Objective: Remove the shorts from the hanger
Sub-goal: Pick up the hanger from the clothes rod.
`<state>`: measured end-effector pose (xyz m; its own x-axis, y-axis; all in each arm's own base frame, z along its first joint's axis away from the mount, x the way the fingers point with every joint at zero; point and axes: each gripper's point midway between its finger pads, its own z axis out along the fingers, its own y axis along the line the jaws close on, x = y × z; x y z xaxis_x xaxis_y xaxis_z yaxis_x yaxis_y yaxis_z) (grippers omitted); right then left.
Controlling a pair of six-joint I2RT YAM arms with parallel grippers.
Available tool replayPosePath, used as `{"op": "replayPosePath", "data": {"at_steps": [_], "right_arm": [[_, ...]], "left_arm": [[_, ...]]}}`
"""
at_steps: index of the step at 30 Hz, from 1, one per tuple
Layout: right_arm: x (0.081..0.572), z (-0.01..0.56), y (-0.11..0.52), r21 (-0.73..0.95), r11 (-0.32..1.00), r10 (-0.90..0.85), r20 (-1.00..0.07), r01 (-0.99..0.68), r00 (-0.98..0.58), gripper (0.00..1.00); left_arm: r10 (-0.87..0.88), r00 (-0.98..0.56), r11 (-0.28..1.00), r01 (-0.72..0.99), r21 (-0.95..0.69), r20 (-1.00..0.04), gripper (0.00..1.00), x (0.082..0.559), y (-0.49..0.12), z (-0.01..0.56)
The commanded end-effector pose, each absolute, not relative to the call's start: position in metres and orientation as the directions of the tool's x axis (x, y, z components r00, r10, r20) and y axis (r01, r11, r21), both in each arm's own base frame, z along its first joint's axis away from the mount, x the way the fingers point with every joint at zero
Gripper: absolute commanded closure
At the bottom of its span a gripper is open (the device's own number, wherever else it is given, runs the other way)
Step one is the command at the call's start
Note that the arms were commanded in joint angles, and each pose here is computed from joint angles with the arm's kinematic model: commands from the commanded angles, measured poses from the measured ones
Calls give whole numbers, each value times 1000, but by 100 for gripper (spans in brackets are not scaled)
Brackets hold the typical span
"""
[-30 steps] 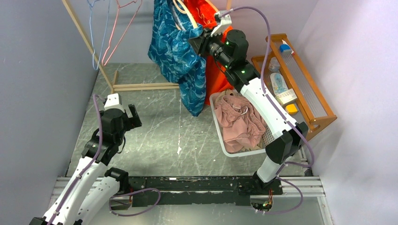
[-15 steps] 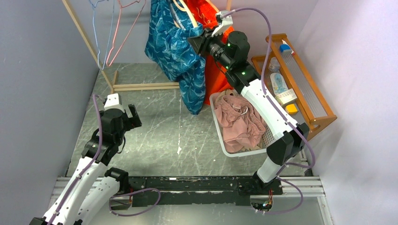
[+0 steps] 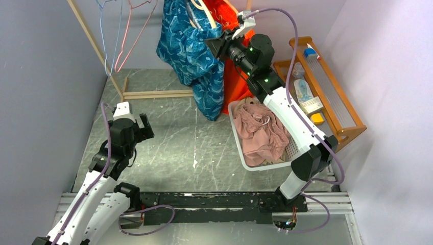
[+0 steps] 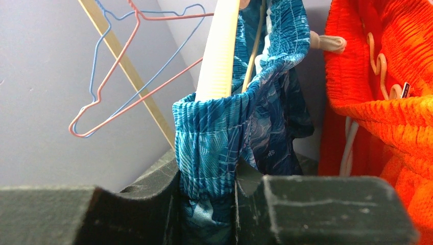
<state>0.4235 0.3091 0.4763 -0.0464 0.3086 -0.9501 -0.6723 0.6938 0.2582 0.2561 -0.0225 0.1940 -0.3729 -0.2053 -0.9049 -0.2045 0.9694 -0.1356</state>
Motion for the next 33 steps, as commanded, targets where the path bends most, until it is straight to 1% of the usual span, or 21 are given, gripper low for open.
{"op": "replayPosePath", "data": {"at_steps": [1,21,29,33], "right_arm": [[392,541,294,199,665,388,-916,-720,105,100],[381,511,302,181,640,317,-948,-747,42,100],[366,479,301,152,618,246,-969,-771,6,100],[341,450,297,106,584,189,-982,-804,8,100]], "left_arm": [[-205,-334,968,-209,-140,-920,1,260,-19,203],[-206,-335,968,-207,-141,-919,1,261,-20,203],[-204,-338,969,-203,-141,-919,1,261,-20,202],[-202,-336,970,-201,-140,-920,1,261,-20,203]]}}
